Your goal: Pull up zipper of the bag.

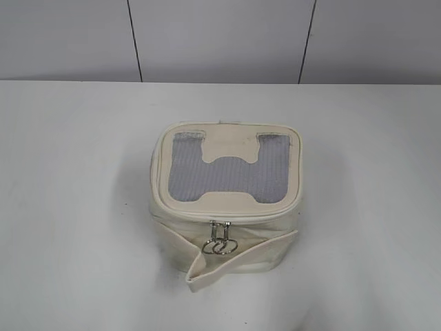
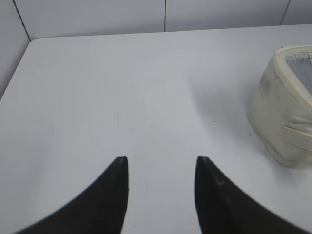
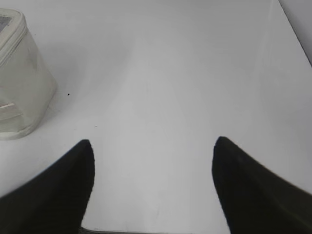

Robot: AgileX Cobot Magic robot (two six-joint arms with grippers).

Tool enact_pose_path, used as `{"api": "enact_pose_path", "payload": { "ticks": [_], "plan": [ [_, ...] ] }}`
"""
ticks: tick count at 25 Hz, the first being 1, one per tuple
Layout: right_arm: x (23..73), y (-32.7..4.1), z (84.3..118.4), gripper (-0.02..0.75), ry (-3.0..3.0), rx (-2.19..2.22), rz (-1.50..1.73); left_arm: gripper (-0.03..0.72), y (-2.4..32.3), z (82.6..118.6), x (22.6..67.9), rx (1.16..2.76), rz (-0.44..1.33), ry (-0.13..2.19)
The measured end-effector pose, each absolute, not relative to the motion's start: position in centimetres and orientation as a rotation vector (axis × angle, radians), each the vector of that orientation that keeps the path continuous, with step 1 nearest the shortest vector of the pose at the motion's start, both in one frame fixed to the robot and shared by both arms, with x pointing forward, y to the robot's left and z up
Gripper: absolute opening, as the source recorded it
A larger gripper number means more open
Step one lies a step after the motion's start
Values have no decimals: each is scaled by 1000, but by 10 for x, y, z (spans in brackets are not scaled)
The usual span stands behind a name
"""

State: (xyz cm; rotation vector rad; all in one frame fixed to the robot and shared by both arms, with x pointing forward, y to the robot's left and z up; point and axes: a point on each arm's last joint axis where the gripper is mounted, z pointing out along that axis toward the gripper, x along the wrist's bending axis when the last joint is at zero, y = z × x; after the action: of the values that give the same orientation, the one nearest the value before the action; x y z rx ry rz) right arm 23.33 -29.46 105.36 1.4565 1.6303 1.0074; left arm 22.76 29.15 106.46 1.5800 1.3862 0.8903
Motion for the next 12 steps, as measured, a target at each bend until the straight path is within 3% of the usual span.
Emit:
{"api": "enact_pose_path", "payload": {
  "ticks": [12],
  "plan": [
    [233, -295, 1054, 586, 1631, 1456, 1008, 348, 292, 1065, 228, 1580, 892, 1385]
  ]
}}
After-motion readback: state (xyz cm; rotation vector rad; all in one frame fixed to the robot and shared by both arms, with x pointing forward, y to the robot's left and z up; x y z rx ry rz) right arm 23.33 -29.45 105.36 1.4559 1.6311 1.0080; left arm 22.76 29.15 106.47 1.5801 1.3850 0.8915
